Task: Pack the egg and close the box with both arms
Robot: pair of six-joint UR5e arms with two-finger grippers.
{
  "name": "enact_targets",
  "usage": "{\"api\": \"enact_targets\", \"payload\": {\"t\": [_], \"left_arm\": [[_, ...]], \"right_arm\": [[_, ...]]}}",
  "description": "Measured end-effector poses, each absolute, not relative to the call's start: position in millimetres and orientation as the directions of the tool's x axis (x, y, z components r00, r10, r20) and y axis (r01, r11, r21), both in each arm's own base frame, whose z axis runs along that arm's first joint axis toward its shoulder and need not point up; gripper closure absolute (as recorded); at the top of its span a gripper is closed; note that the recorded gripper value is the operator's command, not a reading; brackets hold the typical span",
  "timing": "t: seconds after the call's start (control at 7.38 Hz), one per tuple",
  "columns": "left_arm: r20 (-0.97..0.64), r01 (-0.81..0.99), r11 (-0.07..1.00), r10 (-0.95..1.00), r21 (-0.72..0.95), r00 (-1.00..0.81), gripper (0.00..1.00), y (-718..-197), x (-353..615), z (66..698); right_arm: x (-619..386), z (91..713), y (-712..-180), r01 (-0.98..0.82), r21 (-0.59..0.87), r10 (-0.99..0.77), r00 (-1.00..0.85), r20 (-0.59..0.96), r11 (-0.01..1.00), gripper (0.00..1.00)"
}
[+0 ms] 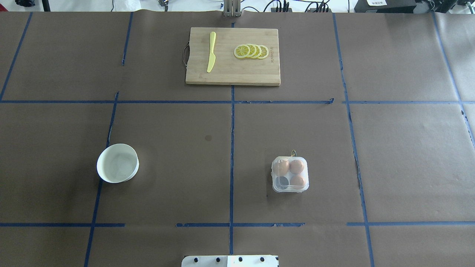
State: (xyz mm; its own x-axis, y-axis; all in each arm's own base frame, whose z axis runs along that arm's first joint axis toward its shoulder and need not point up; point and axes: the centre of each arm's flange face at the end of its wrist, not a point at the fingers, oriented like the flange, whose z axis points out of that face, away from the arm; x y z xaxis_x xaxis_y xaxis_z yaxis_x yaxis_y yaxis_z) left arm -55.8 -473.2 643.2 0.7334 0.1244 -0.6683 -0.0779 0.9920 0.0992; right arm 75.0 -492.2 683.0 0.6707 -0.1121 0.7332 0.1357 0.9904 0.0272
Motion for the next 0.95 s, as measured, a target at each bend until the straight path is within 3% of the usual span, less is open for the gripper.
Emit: {"api": "enact_targets", "payload": {"t": [0.54, 0.95], "left_arm": [[-0.669, -0.079, 0.992, 0.122, 0.094, 0.733, 0.00, -470.4, -55.6, 645.8], [-0.669, -0.081, 0.992, 0.124, 0.096, 0.733, 0.00, -470.2, -55.6, 645.8]], "right_arm": [[87.2, 682.2, -487.0, 0.097, 0.023, -0.084, 0.685, 0.724, 0.995, 0.00], [86.0, 636.6, -481.3, -0.027, 0.006, 0.014, 0.693, 0.721, 1.000, 0.00]]}}
